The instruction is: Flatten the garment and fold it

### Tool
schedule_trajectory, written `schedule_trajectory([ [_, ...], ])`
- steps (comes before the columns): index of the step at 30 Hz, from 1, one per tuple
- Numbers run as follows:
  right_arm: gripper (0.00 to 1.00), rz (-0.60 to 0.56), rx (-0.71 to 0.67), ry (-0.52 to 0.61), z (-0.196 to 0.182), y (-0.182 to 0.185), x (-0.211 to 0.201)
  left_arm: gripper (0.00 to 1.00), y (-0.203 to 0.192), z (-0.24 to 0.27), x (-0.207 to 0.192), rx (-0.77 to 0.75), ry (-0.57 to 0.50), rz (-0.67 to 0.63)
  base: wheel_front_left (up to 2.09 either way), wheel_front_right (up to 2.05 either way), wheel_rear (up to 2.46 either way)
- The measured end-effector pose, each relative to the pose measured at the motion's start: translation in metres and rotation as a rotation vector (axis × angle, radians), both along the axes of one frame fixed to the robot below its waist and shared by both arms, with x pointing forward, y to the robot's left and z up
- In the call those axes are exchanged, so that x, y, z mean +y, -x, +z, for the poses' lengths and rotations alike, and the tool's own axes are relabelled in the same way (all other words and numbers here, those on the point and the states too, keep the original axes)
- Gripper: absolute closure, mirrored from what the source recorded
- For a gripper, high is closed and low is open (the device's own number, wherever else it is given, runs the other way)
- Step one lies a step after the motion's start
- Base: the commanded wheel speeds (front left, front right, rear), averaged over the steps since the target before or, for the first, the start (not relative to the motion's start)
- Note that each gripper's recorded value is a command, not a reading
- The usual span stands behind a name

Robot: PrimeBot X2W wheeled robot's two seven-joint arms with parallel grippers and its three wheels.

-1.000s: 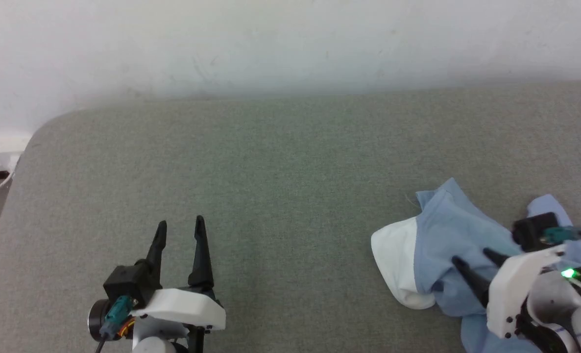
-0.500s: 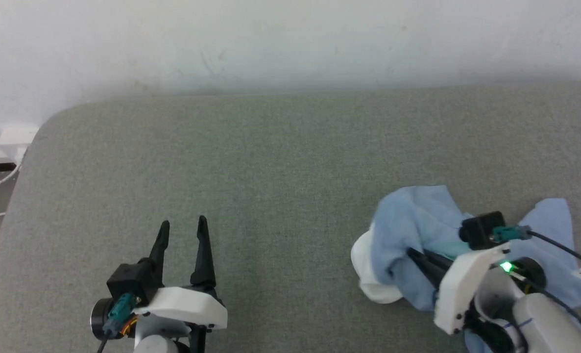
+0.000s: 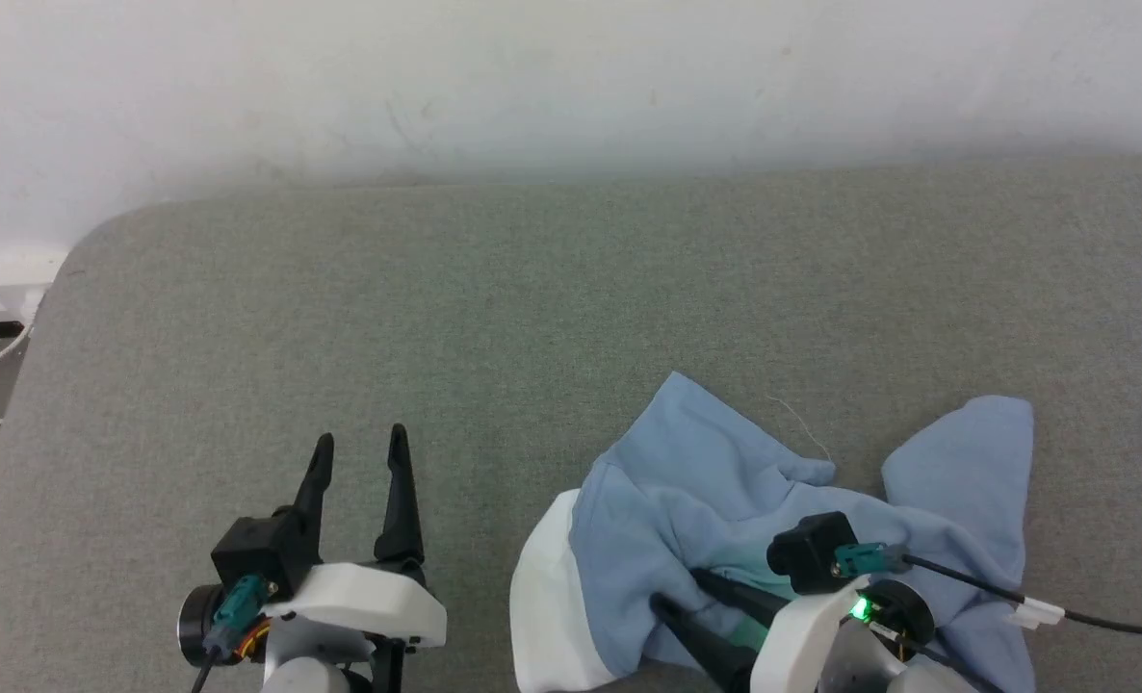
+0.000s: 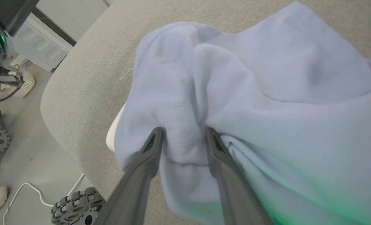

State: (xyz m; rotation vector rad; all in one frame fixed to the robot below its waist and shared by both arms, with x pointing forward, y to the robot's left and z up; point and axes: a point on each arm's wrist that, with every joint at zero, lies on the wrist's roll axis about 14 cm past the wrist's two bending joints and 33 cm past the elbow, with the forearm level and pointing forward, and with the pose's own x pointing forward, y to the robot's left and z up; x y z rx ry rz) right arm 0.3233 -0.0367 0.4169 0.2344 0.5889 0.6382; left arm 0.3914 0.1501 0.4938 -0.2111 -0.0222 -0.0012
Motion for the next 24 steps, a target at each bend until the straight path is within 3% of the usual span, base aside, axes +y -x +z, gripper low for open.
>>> schedule_trajectory([
  [3, 0.0, -0.04, -0.054, -0.046, 0.009, -0.005, 0.001, 0.0, 0.001, -0.001, 0.001, 0.002, -0.001, 0.002, 0.0, 0.0, 0.0],
  [8, 0.0, -0.137, -0.255, -0.175, 0.053, -0.019, -0.005, 0.0, 0.002, 0.002, 0.002, -0.004, -0.003, 0.007, 0.0, 0.0, 0.0],
  [13, 0.0, -0.25, -0.334, -0.196, 0.07, -0.026, -0.035, 0.0, 0.003, 0.009, 0.004, -0.024, -0.002, 0.013, 0.0, 0.0, 0.0],
  [19, 0.0, -0.355, -0.288, -0.064, 0.058, -0.049, -0.092, 0.0, 0.003, 0.014, 0.003, -0.039, 0.0, 0.017, 0.0, 0.0, 0.0],
  [24, 0.0, -0.257, -0.168, 0.08, 0.047, -0.082, -0.097, 0.0, 0.004, 0.012, 0.006, -0.033, 0.005, 0.027, 0.0, 0.0, 0.0],
])
